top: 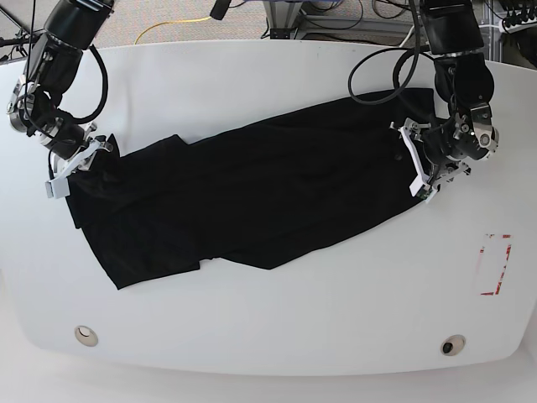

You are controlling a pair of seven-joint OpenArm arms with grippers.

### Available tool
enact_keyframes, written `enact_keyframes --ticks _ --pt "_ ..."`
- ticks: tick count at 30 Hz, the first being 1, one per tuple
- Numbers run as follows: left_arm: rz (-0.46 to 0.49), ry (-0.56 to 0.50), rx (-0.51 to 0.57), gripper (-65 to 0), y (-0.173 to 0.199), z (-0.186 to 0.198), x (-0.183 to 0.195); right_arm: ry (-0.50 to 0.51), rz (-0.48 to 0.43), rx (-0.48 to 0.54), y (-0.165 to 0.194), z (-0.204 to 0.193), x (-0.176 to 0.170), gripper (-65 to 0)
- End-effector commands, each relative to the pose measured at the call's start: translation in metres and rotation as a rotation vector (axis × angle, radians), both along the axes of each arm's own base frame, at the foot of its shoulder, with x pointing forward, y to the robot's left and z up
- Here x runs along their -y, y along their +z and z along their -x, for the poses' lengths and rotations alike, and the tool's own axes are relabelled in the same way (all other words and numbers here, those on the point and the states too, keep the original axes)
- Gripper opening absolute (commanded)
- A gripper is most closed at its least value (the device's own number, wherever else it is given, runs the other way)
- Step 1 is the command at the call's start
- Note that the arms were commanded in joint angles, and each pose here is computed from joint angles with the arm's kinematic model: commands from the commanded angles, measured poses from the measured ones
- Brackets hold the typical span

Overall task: Fold the T-shirt properly
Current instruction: 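Pull the shirt edge apart with both grippers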

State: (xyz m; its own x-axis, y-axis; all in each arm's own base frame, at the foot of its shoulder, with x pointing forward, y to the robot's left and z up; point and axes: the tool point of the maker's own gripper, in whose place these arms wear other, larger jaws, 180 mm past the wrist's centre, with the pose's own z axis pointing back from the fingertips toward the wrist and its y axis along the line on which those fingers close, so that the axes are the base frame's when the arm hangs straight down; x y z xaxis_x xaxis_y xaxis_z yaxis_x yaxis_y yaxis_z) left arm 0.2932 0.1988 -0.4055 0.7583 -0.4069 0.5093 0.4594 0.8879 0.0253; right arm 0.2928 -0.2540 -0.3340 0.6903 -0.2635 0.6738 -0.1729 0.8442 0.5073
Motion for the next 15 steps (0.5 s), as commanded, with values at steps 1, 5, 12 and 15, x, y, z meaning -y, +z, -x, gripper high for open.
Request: enact_keyframes --ticks 1,5,12,15 --pt "-0.010 -0.002 0.044 -31.2 0.0125 -0.0096 -0.0051 -0.007 0.007 0.056 0.0164 -0.0088 0.0059 -65.0" --pt "-0.010 -0.001 0.038 -42.1 0.0107 -0.0088 -0.0055 -0.007 0.007 0.056 0.0164 -0.0088 0.0059 -65.0" --pt "-0.013 -0.001 0.032 -60.6 0.0091 -0.0075 -0.0061 -0.007 0.007 0.056 0.0164 -0.0088 0.0059 -65.0" --pt "-0.025 -0.003 0.037 -60.8 0.0117 -0.0083 -0.0103 -0.007 0.007 0.056 0.0164 -0.0088 0.0059 -65.0"
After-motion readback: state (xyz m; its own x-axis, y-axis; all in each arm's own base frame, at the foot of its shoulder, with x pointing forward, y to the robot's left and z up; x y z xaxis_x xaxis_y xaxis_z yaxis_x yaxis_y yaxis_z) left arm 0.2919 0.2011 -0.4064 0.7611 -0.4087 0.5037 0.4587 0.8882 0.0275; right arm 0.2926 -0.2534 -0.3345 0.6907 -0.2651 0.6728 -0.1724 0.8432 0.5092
